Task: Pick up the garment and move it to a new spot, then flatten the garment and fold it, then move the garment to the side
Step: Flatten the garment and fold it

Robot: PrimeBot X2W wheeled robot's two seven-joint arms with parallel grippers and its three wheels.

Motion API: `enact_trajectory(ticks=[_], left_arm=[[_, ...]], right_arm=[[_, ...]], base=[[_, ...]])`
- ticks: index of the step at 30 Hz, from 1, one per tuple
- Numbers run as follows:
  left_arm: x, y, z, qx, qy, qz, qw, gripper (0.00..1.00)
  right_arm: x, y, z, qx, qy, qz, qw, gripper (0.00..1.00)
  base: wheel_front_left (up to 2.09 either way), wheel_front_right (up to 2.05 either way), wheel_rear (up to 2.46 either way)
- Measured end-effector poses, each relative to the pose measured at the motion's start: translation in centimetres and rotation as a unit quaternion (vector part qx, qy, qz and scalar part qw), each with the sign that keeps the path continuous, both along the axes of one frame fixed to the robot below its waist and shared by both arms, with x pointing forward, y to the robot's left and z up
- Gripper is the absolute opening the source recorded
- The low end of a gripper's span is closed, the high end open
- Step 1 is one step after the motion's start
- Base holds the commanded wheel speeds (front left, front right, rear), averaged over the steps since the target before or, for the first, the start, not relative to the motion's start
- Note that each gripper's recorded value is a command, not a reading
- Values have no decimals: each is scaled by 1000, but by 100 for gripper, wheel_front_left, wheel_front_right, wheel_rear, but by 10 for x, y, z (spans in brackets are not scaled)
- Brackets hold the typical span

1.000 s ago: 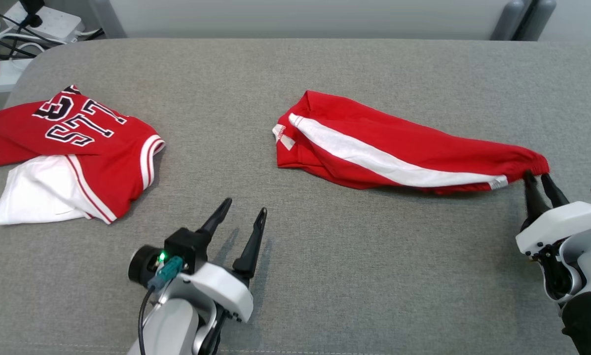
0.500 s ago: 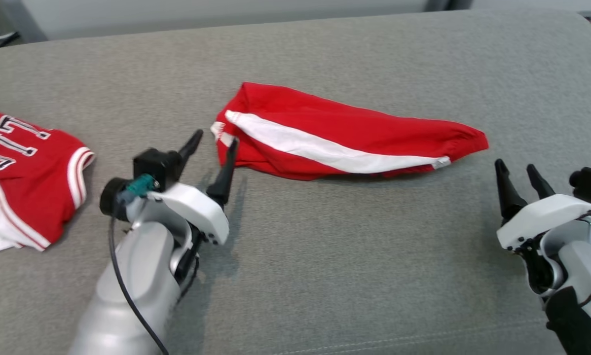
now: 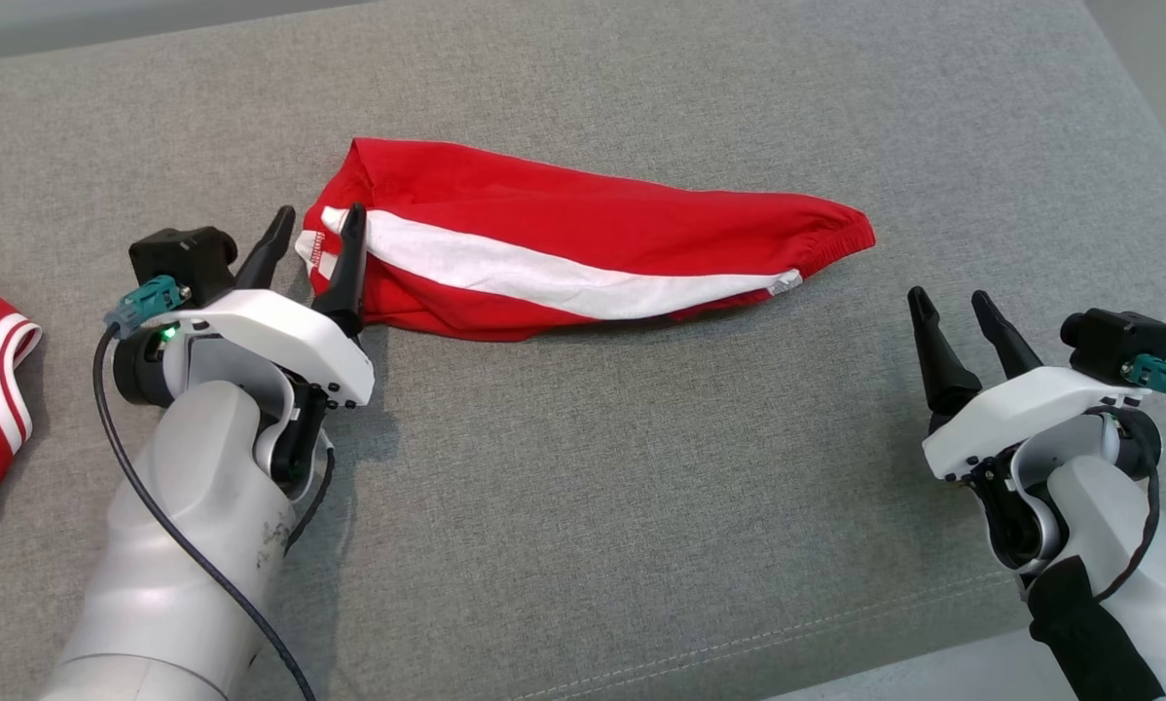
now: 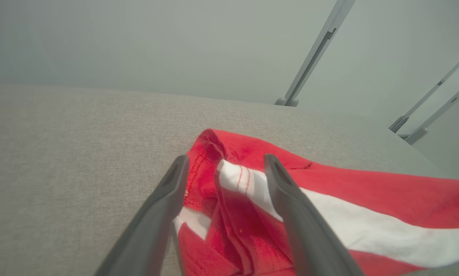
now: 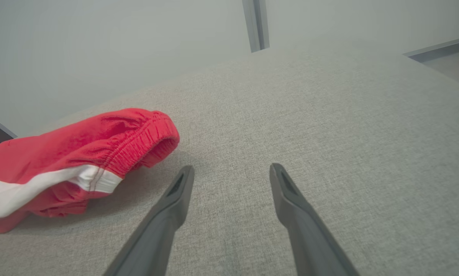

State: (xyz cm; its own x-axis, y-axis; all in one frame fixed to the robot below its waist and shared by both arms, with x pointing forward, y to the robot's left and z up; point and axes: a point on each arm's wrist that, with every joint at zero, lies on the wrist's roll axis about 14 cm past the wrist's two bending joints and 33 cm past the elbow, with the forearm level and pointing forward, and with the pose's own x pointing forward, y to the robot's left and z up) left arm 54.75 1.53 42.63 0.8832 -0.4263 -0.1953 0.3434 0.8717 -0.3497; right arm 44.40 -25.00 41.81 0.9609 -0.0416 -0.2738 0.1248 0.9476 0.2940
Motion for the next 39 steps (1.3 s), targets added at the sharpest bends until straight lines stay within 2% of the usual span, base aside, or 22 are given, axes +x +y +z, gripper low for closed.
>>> enact_trajectory(ticks=[10,12,15,19,29,30,31,33,35,36,37,39], left_arm=[[-6,-5,-16,-24,37,-2,999,100],[-7,-3,-19,-22,40,-3,999,97],[-7,0,-21,-22,44,-2,999,80],[-9,-4,-22,-28,49,-7,998,100],[-1,-11,-13,-33,39,-24,998,100],[0,-12,-12,-34,39,-25,998,98],[0,-14,-12,-34,39,-27,998,87],[-2,-17,-14,-33,42,-32,998,47],[-4,-19,-17,-30,46,-37,998,30],[-4,-19,-19,-29,49,-37,998,28],[-5,-17,-21,-28,52,-35,998,30],[-6,-15,-26,-21,58,-35,997,42]], right_arm=[[3,10,-3,3,0,8,1000,100],[3,10,-4,3,1,9,1000,100],[4,10,-4,3,1,10,1000,100],[4,11,-4,0,2,12,1000,100],[1,9,-5,0,4,7,1000,100],[0,8,-5,0,4,7,1000,100],[0,8,-5,0,4,6,1000,100],[-1,6,-6,-1,5,4,1000,100],[-1,5,-6,-1,5,2,1000,100],[-1,5,-6,-1,5,2,1000,100],[-1,5,-6,-1,5,1,1000,100],[-1,4,-5,0,4,0,1000,100]], base=[[0,0,0],[0,0,0],[0,0,0],[0,0,0],[0,0,0],[0,0,0],[0,0,0],[0,0,0],[0,0,0],[0,0,0],[0,0,0],[0,0,0]])
